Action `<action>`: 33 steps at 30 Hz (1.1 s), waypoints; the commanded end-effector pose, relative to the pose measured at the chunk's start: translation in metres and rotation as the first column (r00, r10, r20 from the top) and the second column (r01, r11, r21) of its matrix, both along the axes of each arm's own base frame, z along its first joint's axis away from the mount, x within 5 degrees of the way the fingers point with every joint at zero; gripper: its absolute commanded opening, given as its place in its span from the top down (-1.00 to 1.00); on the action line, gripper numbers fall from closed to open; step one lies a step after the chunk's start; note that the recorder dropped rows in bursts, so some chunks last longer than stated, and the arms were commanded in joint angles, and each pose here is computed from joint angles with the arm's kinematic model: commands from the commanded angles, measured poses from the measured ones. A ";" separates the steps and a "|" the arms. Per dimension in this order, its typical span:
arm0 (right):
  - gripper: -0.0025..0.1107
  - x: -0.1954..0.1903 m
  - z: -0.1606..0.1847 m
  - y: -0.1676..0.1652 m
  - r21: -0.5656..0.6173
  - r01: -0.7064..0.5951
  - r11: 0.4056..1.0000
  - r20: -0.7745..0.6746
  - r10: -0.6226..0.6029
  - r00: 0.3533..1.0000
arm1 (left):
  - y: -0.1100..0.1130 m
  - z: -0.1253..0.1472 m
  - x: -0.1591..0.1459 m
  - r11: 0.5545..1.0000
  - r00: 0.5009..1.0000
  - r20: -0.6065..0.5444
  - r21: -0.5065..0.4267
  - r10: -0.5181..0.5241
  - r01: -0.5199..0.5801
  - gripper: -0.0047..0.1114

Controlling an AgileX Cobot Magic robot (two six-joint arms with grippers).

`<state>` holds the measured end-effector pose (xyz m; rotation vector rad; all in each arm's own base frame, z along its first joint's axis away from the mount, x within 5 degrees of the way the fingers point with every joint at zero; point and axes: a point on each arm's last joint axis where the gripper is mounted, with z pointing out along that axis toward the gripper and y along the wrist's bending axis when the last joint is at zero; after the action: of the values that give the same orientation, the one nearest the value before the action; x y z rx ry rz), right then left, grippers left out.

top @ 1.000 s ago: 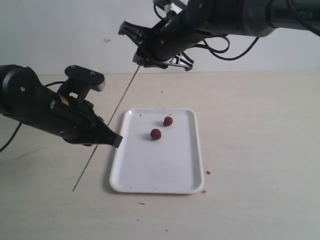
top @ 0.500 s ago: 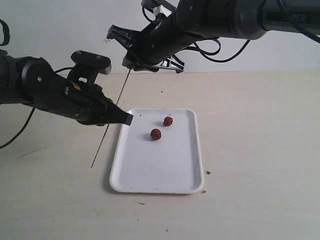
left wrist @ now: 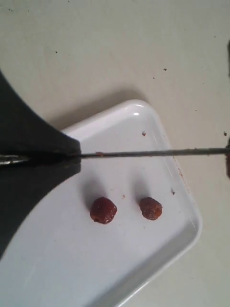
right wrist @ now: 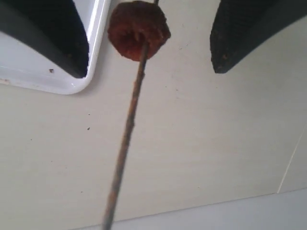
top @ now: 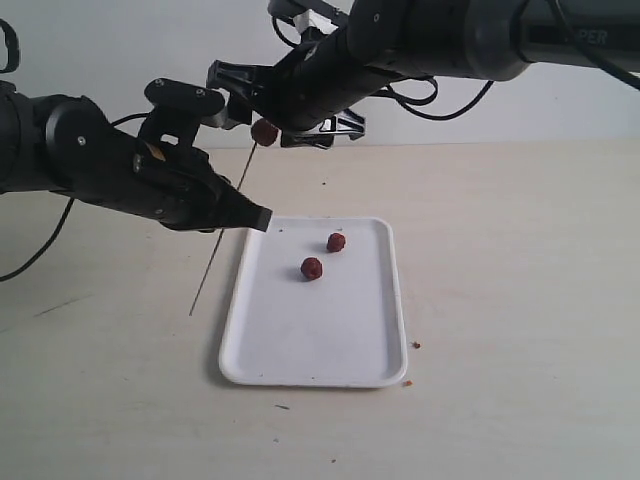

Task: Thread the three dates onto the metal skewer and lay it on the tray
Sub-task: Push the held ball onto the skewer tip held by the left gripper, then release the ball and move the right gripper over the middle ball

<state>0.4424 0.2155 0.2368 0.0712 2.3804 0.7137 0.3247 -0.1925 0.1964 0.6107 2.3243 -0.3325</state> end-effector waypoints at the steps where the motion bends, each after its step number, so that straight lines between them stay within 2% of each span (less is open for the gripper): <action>1: -0.29 -0.001 0.012 -0.001 -0.006 -0.011 1.000 0.032 0.012 0.999 | -0.001 0.001 0.002 1.000 1.000 0.008 -0.005 0.002 -0.002 0.92; 10: -0.29 -0.009 0.051 -0.013 -0.037 -0.014 0.999 0.132 0.019 0.991 | 0.014 -0.003 0.005 0.999 0.998 -0.049 0.022 0.026 -0.025 0.92; 17: -0.29 -0.011 0.076 -0.040 -0.056 0.021 0.998 0.169 -0.011 0.986 | 0.021 -0.009 -0.001 0.993 0.992 -0.126 0.108 -0.027 0.041 0.92; 20: -0.29 -0.011 0.073 -0.052 -0.158 0.011 0.987 0.152 0.014 0.988 | 0.022 -0.009 -0.003 0.989 0.989 -0.137 0.136 -0.047 0.066 0.92; 22: -0.29 -0.011 0.068 -0.060 -0.268 -0.004 0.963 0.136 0.042 0.990 | 0.024 -0.009 -0.005 0.985 0.987 -0.149 0.154 -0.059 0.082 0.92; 25: -0.29 -0.012 0.063 -0.070 -0.449 -0.033 0.893 0.113 0.093 0.989 | 0.026 -0.003 -0.009 0.979 0.983 -0.160 0.173 -0.084 0.112 0.92; 27: -0.28 -0.014 0.060 -0.075 -0.526 -0.057 0.848 0.083 0.118 0.989 | 0.027 0.002 -0.012 0.977 0.982 -0.167 0.178 -0.090 0.120 0.92; 33: -0.21 -0.020 0.048 -0.080 -0.579 -0.130 0.805 -0.046 0.127 0.991 | 0.034 0.017 -0.023 0.961 0.973 -0.196 0.222 -0.119 0.162 0.92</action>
<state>0.4238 0.1393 0.2877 -0.3163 2.4829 0.0546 0.3049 -0.1629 0.2045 0.8722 2.5240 -0.2034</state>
